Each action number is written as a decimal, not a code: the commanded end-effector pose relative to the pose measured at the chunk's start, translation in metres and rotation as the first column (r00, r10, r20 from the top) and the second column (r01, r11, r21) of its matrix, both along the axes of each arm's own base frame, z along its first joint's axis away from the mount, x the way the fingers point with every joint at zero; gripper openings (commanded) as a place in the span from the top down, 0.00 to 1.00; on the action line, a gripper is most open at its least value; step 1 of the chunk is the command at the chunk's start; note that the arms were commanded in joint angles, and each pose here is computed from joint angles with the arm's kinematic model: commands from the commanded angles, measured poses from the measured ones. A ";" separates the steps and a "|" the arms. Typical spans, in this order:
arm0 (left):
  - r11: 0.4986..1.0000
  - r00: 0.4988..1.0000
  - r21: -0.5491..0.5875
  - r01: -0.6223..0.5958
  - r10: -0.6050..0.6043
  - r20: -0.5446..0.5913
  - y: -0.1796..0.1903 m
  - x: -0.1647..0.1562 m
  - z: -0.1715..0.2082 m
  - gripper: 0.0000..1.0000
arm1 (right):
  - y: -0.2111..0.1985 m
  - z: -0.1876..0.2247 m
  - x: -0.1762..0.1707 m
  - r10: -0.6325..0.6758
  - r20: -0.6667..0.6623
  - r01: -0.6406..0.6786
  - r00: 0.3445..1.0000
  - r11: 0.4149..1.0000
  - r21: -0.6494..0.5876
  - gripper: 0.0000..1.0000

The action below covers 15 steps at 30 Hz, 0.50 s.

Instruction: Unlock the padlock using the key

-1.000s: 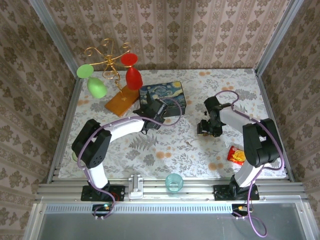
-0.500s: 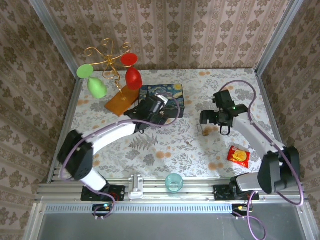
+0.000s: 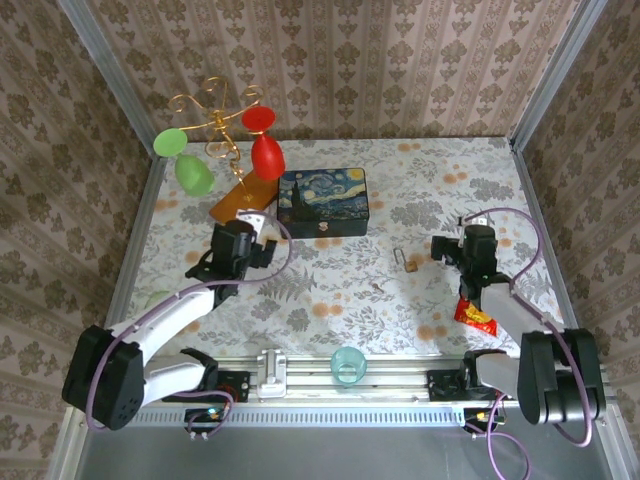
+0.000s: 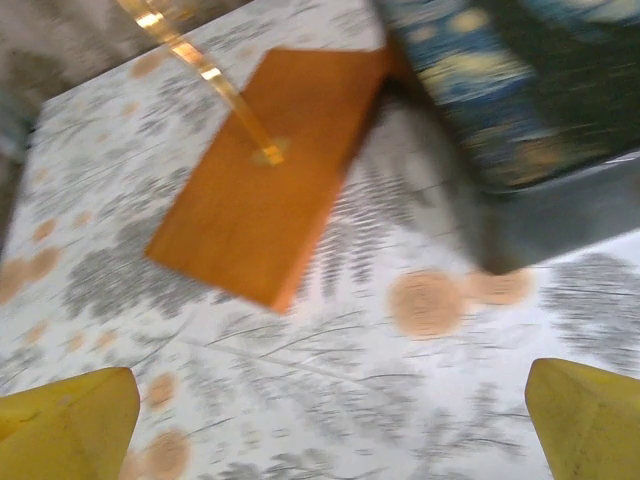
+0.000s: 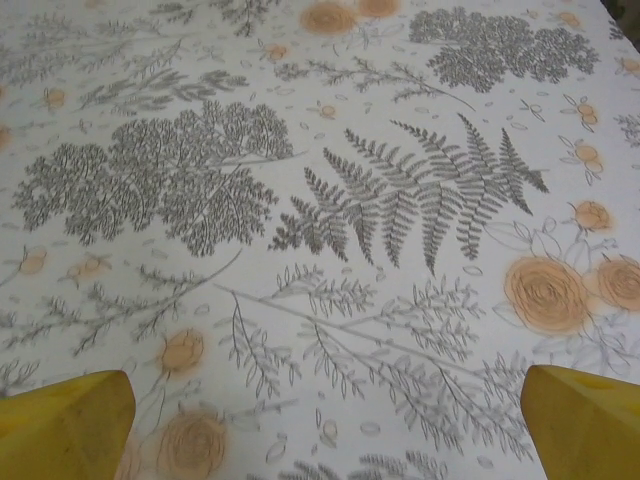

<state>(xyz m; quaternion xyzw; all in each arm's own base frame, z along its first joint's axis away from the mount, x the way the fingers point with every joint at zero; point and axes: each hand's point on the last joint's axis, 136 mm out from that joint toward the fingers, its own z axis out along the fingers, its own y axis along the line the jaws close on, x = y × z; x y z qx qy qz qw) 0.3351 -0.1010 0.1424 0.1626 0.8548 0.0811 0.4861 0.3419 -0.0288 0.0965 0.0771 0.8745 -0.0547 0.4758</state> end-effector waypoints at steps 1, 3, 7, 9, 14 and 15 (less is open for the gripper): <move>0.992 0.978 -0.023 -0.121 0.123 0.167 0.041 0.020 0.023 0.00 | 0.006 0.042 0.034 0.022 0.261 -0.031 0.965 0.999 0.029 0.00; 0.988 0.980 -0.058 -0.141 0.148 0.136 0.058 0.025 0.005 0.00 | 0.004 0.035 0.038 0.021 0.256 -0.024 0.967 1.000 0.009 0.00; 0.981 0.974 -0.123 -0.149 0.167 0.154 0.077 0.037 -0.023 0.00 | 0.002 0.020 0.046 0.013 0.265 -0.018 0.964 1.000 0.017 0.00; 0.979 0.975 -0.144 -0.147 0.168 0.146 0.081 0.042 -0.025 0.00 | 0.006 0.009 0.051 0.039 0.251 -0.044 0.967 0.999 0.017 0.00; 0.974 0.975 -0.198 -0.111 0.145 0.167 0.088 0.056 -0.023 0.00 | 0.012 0.002 0.055 0.069 0.242 -0.073 0.968 0.997 0.009 0.00; 0.972 0.977 -0.212 -0.100 0.136 0.162 0.090 0.058 -0.025 0.00 | 0.012 0.001 0.054 0.067 0.235 -0.071 0.970 0.997 0.010 0.00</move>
